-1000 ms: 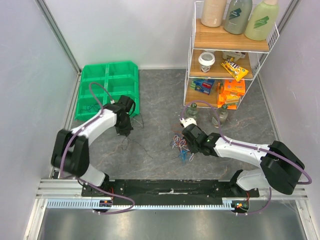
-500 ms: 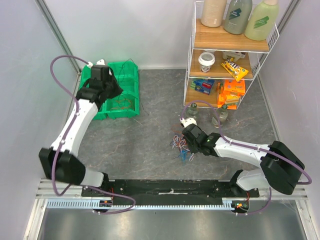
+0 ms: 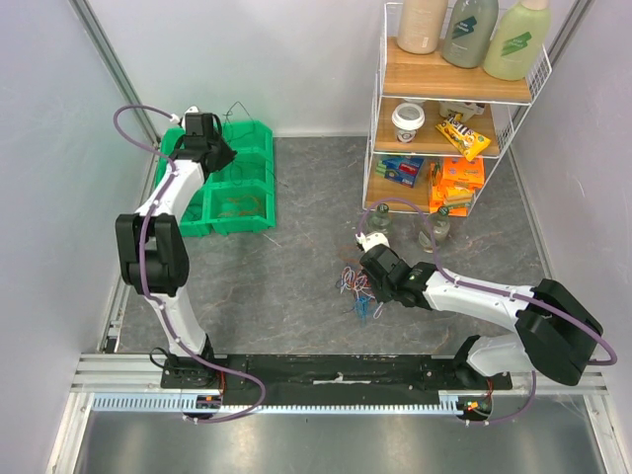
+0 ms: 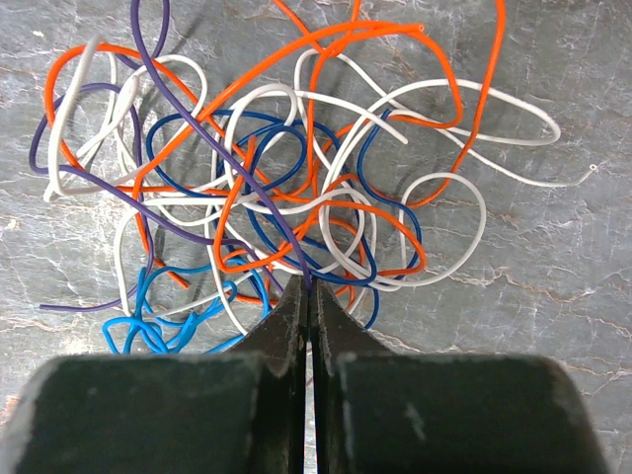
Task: Untangle the cables
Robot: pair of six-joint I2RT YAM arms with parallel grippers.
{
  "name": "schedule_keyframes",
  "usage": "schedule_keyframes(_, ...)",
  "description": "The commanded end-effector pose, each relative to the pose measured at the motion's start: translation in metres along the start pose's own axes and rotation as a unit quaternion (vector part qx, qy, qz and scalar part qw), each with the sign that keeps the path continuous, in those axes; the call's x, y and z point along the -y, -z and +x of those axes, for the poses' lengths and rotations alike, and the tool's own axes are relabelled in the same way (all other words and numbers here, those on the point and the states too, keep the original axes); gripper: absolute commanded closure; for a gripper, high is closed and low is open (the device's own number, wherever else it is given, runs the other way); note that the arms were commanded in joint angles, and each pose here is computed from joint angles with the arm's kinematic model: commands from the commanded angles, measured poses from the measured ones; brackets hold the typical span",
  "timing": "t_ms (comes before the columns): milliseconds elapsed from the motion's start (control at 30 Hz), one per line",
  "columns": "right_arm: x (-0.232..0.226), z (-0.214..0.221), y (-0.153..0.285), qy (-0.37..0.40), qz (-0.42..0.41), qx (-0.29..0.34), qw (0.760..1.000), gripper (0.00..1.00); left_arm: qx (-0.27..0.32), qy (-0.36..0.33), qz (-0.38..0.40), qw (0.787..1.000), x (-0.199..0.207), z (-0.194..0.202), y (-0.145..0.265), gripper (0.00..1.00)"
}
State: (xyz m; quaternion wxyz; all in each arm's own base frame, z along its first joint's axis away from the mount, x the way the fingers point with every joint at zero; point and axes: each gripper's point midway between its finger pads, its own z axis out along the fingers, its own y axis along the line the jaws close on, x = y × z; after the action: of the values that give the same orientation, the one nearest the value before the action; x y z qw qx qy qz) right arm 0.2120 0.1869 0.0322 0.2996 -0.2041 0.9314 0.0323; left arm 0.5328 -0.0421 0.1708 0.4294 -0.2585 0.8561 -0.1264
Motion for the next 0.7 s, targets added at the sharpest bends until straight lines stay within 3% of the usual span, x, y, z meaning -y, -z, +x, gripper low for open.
schedule_keyframes(0,0.004,-0.009,0.000,-0.005,0.013,0.012,1.000,1.00,0.099,0.054,0.009,0.994,0.008,-0.041,-0.015,0.98)
schedule_keyframes(300,0.005,-0.012,0.004,-0.007,0.011,0.017,1.000,1.00,0.143,-0.070,0.012,0.987,-0.008,-0.033,-0.064,0.98)
schedule_keyframes(500,0.003,-0.011,0.003,-0.002,0.006,0.013,1.000,1.00,0.103,-0.142,-0.034,0.984,-0.033,-0.015,-0.077,0.97)
schedule_keyframes(667,0.003,-0.010,0.002,0.000,0.008,0.012,1.000,1.00,0.077,-0.178,-0.053,0.980,-0.048,0.002,-0.065,0.98)
